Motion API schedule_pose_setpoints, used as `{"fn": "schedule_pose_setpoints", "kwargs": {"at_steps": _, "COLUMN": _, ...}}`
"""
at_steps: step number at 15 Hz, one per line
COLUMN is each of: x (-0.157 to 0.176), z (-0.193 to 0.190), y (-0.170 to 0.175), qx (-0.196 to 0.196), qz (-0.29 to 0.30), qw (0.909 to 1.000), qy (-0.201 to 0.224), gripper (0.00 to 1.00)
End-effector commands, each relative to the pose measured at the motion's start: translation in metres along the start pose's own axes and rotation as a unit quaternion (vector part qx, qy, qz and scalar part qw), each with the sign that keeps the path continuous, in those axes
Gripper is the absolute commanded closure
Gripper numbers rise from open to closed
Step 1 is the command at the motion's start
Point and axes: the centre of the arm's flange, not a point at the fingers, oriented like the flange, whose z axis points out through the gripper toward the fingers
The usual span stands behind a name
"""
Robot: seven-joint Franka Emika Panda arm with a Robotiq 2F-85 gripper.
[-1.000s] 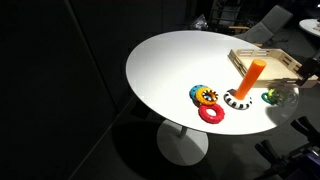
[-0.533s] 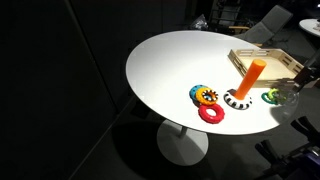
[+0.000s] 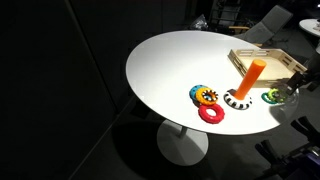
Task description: Put the yellow ring through the pole
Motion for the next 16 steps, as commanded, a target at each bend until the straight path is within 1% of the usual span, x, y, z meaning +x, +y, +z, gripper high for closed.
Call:
{"fn": "schedule_pose_setpoints", "kwargs": {"at_steps": 1, "x": 0.014, "z": 0.006, "y": -0.009, "qx": -0.002, "qz": -0.002, "qw": 1.0000, "qy": 0.007, "gripper": 0.00}}
{"fn": "schedule_pose_setpoints", "kwargs": {"at_steps": 11, "x": 0.025, "z": 0.021, "y": -0.049, "qx": -0.018, "qz": -0.042, "qw": 0.9989, "qy": 0.011, "gripper": 0.00}}
{"fn": "schedule_pose_setpoints", "kwargs": {"at_steps": 16, "x": 0.028, "z": 0.026, "y": -0.059, "qx": -0.030, "qz": -0.056, "qw": 0.9978, "qy": 0.020, "gripper": 0.00}}
